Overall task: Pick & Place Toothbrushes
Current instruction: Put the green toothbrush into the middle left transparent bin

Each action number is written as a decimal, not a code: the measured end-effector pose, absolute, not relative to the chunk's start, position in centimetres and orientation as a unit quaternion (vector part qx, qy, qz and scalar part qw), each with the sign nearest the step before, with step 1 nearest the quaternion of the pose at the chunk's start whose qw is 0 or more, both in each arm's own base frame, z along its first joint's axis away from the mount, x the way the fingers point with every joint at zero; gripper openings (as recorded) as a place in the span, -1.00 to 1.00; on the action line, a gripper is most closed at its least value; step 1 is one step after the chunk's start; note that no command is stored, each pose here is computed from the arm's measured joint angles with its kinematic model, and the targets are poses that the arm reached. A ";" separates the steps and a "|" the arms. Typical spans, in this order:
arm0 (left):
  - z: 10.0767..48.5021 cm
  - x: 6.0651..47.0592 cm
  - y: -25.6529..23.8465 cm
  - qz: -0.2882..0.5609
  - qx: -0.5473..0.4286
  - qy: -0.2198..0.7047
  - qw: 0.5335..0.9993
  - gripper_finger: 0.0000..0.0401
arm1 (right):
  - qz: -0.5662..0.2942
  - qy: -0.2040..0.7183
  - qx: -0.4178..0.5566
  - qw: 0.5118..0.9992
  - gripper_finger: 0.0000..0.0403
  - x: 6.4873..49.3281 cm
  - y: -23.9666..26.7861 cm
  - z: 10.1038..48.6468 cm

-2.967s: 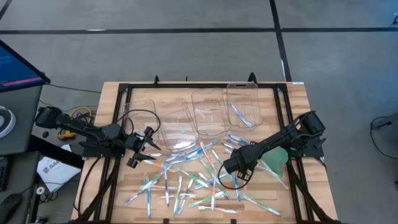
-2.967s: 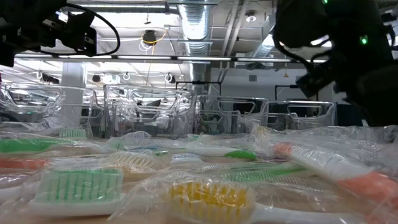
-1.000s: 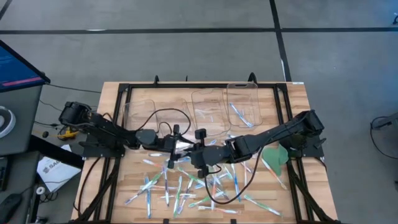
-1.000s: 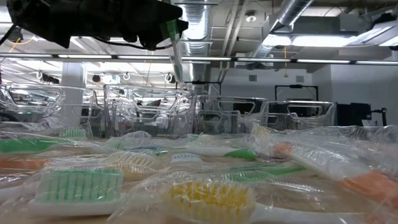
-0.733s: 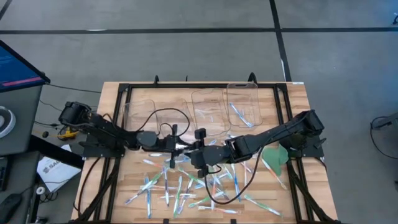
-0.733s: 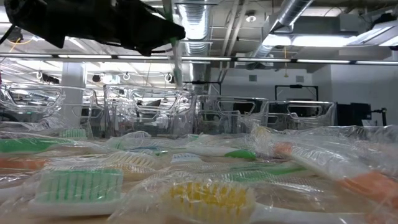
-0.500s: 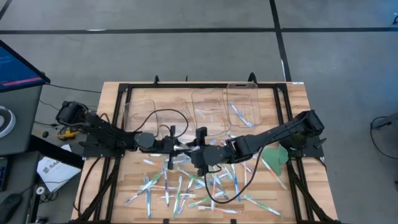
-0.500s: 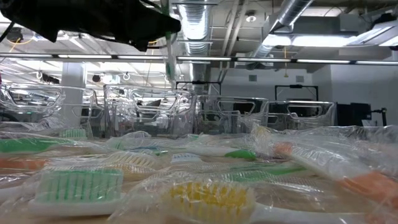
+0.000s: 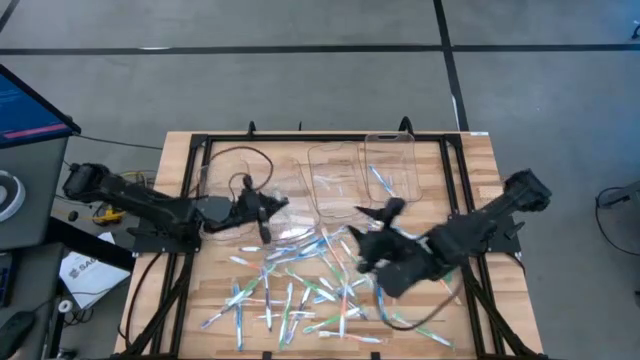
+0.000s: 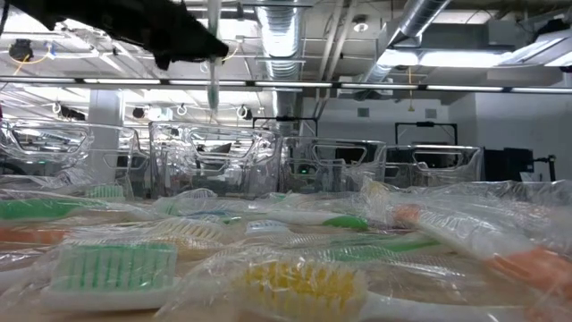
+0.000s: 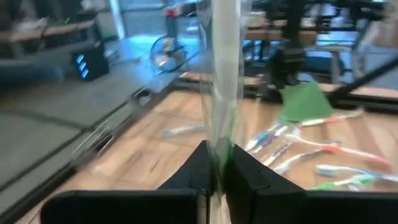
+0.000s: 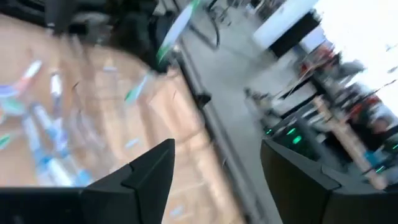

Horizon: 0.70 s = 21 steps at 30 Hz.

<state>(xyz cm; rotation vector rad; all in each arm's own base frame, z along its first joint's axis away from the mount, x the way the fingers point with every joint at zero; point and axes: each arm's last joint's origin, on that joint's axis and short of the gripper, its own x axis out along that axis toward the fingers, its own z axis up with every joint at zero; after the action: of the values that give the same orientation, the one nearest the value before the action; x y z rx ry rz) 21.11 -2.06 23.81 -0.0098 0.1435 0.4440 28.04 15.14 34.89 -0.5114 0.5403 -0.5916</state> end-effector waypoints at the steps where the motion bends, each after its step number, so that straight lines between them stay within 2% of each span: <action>1: 23.8 21.0 -1.5 0.238 -0.018 0.073 0.968 -0.93 | -0.288 0.267 -0.231 0.890 0.15 27.0 15.1 34.8; 5: 23.6 20.7 1.1 0.289 -0.087 0.071 0.951 -0.93 | -0.322 0.287 -0.187 0.883 0.15 24.1 15.0 32.7; 12: 21.8 21.6 4.6 0.260 -0.199 0.104 0.939 -0.92 | -0.377 0.246 -0.232 0.862 0.15 21.4 14.4 28.3; 21: 18.8 22.9 5.5 0.253 -0.277 0.165 0.912 -0.88 | -0.388 0.245 -0.245 0.854 0.15 21.2 13.8 27.8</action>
<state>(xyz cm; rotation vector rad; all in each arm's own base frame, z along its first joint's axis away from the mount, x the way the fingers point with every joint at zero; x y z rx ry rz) 22.92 5.52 18.75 -0.5718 0.3391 0.5214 21.20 13.83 27.83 -0.5162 0.5155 -0.8158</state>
